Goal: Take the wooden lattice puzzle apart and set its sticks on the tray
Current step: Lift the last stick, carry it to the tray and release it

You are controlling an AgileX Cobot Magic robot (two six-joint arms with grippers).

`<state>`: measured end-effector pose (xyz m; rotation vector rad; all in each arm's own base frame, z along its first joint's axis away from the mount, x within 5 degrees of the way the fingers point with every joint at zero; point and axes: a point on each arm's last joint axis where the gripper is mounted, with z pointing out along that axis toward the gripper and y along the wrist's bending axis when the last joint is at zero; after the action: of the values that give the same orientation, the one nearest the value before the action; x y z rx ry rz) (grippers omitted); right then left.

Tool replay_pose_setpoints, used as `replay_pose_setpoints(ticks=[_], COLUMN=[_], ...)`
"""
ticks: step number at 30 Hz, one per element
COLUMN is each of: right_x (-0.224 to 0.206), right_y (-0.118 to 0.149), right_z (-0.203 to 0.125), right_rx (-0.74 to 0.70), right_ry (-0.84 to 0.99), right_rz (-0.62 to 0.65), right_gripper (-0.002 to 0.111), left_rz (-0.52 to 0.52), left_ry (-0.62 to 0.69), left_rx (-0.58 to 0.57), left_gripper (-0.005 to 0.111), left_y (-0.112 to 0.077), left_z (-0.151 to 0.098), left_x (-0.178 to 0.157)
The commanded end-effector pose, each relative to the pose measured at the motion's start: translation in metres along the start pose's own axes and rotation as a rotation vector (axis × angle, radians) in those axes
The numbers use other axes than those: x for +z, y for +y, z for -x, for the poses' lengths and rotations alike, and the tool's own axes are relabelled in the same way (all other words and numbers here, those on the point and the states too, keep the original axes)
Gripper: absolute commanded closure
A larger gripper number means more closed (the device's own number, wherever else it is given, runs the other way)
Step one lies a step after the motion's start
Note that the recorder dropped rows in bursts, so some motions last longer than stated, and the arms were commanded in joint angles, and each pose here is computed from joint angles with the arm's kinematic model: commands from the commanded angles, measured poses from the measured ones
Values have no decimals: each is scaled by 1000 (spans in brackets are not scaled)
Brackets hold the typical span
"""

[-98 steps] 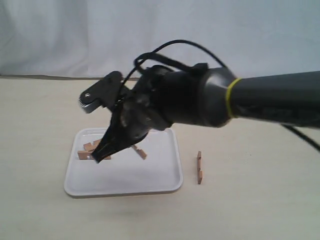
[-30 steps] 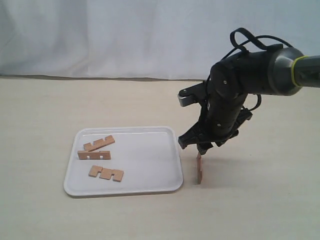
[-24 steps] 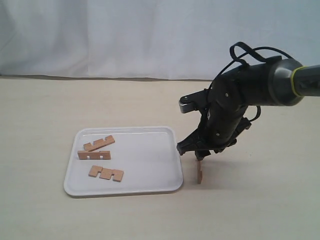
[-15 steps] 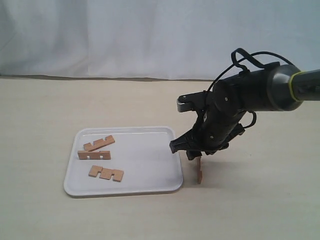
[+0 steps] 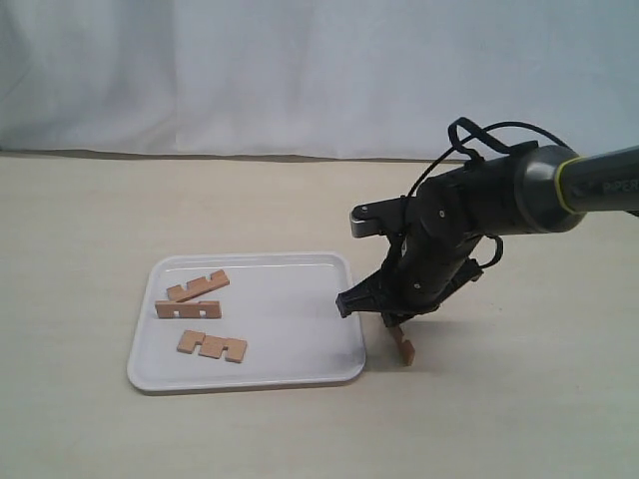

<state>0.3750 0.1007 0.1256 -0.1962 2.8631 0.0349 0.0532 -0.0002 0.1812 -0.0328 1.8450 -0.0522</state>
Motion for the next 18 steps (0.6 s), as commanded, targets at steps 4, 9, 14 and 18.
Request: replay_pose_setpoints(ticks=[4, 9, 14, 18], right_x=[-9, -58, -97, -89], right_y=[-2, 6, 44, 105], right_z=[3, 12, 16, 27], right_rx=[6, -47, -161, -278], right_ry=[-34, -166, -286, -405], right_rz=[0, 21, 73, 159], right_gripper=[104, 104, 104, 104], left_rz=[-3, -3, -3, -3], left_ry=[-8, -8, -8, -8], left_rx=[-5, -5, -5, -5], left_gripper=[107, 107, 107, 107], left_y=[0, 0, 0, 0], left_z=[0, 0, 0, 0], left_x=[0, 0, 0, 0])
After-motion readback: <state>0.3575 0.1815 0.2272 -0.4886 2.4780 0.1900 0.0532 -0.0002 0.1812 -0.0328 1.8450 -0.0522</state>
